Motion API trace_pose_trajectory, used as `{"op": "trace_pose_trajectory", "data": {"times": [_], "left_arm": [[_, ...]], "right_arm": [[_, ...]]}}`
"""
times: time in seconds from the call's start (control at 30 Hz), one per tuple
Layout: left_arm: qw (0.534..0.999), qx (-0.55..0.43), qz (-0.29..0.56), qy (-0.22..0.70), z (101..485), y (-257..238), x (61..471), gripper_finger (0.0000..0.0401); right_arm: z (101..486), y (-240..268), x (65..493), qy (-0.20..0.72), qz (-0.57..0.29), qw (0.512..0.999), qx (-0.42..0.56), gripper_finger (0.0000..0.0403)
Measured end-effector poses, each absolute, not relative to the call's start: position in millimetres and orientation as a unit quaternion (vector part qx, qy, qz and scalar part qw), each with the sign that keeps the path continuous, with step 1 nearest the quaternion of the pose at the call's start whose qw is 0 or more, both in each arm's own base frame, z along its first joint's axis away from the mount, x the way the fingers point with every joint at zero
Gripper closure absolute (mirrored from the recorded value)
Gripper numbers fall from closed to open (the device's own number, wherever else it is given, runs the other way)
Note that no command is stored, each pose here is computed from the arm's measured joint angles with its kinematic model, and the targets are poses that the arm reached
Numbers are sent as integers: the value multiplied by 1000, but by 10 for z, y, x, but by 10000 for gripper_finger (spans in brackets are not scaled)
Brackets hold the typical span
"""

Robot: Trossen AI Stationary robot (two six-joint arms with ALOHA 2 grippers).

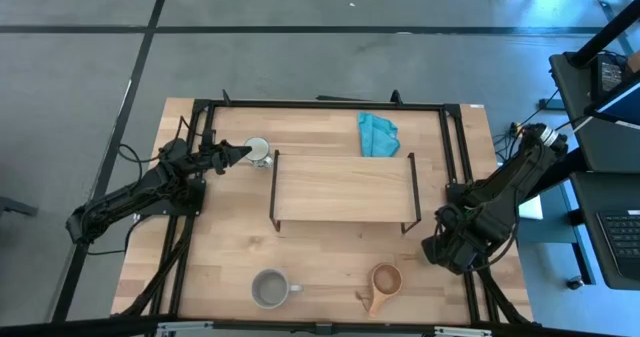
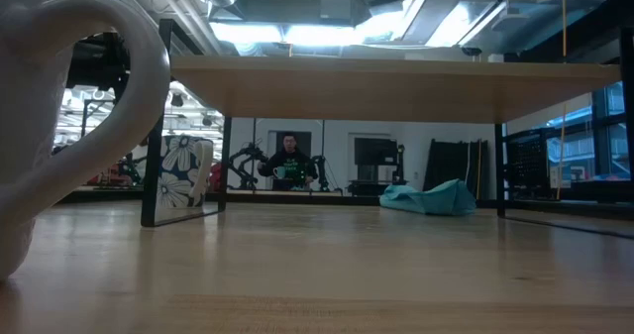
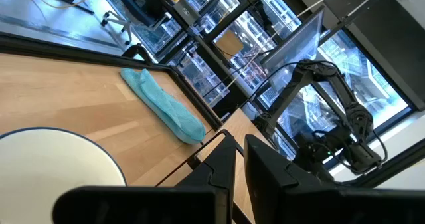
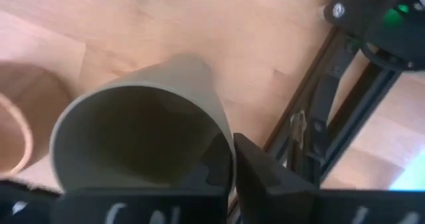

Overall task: Stack small to large cups/mugs on shelf
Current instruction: Put the gray cup on the shelf

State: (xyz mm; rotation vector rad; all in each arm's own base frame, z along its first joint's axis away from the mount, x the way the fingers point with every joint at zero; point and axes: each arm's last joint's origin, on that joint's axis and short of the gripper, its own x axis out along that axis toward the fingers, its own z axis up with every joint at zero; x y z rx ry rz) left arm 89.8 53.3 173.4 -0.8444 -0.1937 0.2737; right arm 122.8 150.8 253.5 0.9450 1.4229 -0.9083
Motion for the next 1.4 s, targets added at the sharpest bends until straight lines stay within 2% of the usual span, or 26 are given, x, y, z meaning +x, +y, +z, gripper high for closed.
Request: {"op": "trace_pose_trajectory", "data": {"times": [0.13,0.37,0.67,1.0,1.17,1.4], "left_arm": [[899,-408,133,-93,1732,534,898,374],[897,-407,143,-99,1733,540,896,374],[896,-407,146,-100,1734,542,895,374],[896,-408,146,-100,1733,542,895,374],[896,-407,146,-100,1734,542,895,374],[896,-407,146,-100,1733,542,895,374]], "right_arm": [[2756,1492,1240,618,-354,562,421,392],[3289,1424,1302,616,-275,587,447,393],[3864,1185,1556,576,-236,676,395,394],[4059,866,2180,560,-182,752,297,394],[4168,658,2356,525,-195,794,237,394],[4200,344,2336,517,-217,789,250,393]]}}
